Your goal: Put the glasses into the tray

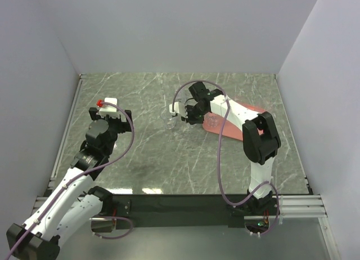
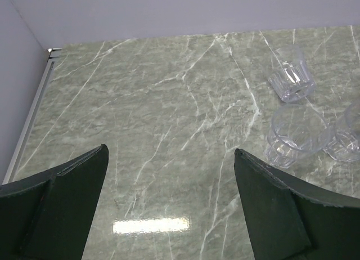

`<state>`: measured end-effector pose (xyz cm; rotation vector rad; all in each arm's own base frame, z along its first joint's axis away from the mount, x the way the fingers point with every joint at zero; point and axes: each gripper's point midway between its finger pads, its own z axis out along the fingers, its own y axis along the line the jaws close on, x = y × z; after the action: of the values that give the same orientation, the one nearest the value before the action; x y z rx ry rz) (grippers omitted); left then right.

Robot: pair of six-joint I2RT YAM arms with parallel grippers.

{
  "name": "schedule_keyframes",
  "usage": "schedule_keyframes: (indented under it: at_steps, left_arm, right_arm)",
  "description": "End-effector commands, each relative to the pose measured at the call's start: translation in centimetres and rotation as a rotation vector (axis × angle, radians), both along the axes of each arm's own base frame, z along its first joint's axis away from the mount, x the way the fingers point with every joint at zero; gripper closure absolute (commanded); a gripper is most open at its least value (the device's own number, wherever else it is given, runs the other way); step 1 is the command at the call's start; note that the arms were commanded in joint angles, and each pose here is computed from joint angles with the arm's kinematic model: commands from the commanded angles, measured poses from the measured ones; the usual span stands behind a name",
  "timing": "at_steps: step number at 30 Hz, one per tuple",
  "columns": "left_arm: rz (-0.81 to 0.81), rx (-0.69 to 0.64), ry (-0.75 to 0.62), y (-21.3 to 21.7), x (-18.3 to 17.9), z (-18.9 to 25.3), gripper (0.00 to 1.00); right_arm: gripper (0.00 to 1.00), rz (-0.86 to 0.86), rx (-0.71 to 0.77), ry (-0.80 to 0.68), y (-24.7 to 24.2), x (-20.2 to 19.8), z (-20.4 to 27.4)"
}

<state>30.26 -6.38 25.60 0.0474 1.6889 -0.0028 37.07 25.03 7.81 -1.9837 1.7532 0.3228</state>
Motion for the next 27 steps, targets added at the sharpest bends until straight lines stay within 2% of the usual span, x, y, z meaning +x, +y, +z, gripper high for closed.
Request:
schedule_keyframes:
  at_steps: [1, 2, 3, 12, 19, 27]
  left_arm:
    - [-0.007, -0.040, -0.044, -0.2, 0.2, 1.9, 0.01]
    - [-0.005, -0.039, -0.043, -0.1, 0.2, 1.8, 0.01]
    - [-0.007, -0.041, -0.044, -0.2, 0.2, 1.9, 0.01]
    - [-0.007, -0.039, -0.043, -0.1, 0.2, 1.8, 0.01]
    - [-0.004, -0.037, -0.042, 0.0, 0.3, 1.7, 0.01]
    - [-0.026, -0.036, -0.029, -0.5, 0.4, 1.4, 0.00]
  right_arm:
    - [0.93, -0.002, 0.016, -0.064, 0.9, 1.2, 1.9]
    - [0.99, -0.004, 0.021, -0.073, 0.9, 1.3, 2.3]
    - [1.00, -0.007, 0.026, -0.079, 1.0, 1.3, 2.6]
    - [1.00, -0.065, 0.139, -0.116, 1.7, 0.0, 9.9]
    - [1.00, -0.063, 0.255, -0.165, 0.9, -3.2, 15.5]
    - [1.00, -0.149, 0.301, -0.196, -3.3, -6.1, 16.9]
